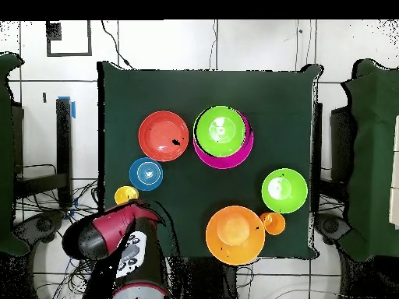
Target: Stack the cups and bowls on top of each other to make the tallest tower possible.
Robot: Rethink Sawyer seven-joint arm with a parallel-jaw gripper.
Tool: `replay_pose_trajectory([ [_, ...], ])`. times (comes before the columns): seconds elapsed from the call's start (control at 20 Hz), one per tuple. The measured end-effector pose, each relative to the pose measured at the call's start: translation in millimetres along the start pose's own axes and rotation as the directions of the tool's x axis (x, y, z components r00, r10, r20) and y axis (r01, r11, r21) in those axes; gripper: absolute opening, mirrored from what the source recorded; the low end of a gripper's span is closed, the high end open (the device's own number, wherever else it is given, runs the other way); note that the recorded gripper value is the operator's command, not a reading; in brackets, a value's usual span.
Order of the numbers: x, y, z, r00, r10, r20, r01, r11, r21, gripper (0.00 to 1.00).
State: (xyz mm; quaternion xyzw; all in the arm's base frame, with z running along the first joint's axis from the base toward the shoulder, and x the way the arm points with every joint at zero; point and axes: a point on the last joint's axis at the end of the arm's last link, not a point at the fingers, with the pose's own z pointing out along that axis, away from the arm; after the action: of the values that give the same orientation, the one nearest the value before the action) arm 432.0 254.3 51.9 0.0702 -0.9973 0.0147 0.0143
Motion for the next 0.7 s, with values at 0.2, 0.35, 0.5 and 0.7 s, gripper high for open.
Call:
replay_pose_trajectory([
  [0.2,7.6,4,9,0.9995,-0.027,-0.016,0.028,0.9996,0.008,1.0],
  [0.35,13.7,4,19,0.9985,-0.043,-0.034,0.043,0.999,0.012,1.0],
  [0.5,18.0,1,29,0.9975,-0.044,-0.055,0.045,0.9989,0.013,1.0],
  [0.7,23.0,-8,47,0.9953,-0.034,-0.091,0.035,0.9993,0.014,1.0],
])
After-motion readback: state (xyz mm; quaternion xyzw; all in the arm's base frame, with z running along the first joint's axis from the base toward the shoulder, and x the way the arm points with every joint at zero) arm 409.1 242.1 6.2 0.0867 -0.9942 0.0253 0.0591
